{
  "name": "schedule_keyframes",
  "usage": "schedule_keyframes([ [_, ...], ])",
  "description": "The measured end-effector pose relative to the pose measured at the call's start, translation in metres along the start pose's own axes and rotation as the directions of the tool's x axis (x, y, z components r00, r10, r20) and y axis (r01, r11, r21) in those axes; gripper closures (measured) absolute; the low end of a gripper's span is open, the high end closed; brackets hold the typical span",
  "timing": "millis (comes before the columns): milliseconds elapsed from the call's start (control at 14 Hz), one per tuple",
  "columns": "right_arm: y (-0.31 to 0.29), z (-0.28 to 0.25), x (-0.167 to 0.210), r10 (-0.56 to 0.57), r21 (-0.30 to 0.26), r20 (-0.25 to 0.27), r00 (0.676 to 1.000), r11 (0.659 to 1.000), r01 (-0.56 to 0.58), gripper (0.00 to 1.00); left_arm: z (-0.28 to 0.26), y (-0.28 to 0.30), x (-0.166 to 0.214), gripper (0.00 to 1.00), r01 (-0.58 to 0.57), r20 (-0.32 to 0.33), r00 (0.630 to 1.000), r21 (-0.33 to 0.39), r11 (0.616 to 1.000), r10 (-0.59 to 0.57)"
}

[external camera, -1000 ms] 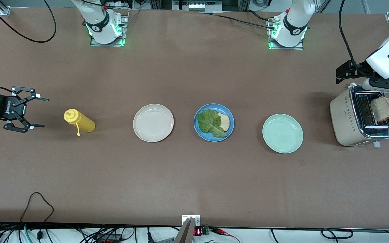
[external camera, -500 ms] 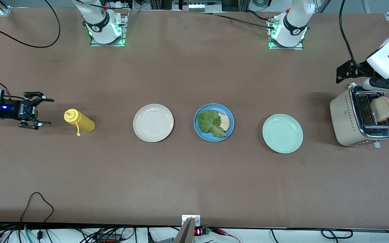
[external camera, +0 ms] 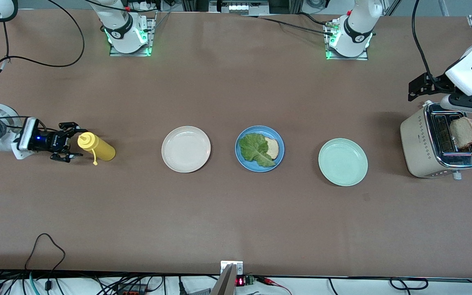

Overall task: Make sandwich in blue plate with both arms
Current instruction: 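Grasp the yellow mustard bottle with the right gripper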

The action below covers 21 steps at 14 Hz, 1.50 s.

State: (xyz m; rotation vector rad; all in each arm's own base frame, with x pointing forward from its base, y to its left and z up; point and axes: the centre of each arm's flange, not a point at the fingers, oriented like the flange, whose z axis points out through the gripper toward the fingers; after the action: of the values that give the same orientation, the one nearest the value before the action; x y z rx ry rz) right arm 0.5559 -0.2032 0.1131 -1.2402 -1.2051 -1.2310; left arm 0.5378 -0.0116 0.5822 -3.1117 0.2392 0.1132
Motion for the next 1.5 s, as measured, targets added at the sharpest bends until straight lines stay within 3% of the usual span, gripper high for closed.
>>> schedule_keyframes([
  [214,0.009,0.001,-0.007,-0.042,-0.011,0.019,0.999,0.999,0.042,0.0,0.0,-0.001,0.0,0.0,0.001,0.0,1.0,0.0,1.0,-0.001],
  [643,0.022,0.034,-0.01,-0.056,0.031,0.04,0.998,0.998,0.055,0.0,0.0,-0.002,0.0,0.0,0.003,0.001,1.0,0.0,1.0,-0.003],
  [1286,0.008,0.063,-0.042,0.003,0.035,-0.014,1.0,0.999,-0.002,0.0,0.0,-0.002,0.0,0.0,0.003,0.002,1.0,-0.001,1.0,-0.003],
  [1429,0.01,0.068,-0.041,0.001,0.041,-0.015,1.0,0.999,-0.001,0.04,0.0,-0.002,-0.001,0.0,0.003,0.003,1.0,-0.001,1.0,-0.003],
  [1500,0.01,0.069,-0.041,0.0,0.044,-0.014,1.0,0.999,0.0,0.12,0.0,-0.002,-0.001,0.0,0.003,0.003,1.0,-0.001,1.0,-0.003],
])
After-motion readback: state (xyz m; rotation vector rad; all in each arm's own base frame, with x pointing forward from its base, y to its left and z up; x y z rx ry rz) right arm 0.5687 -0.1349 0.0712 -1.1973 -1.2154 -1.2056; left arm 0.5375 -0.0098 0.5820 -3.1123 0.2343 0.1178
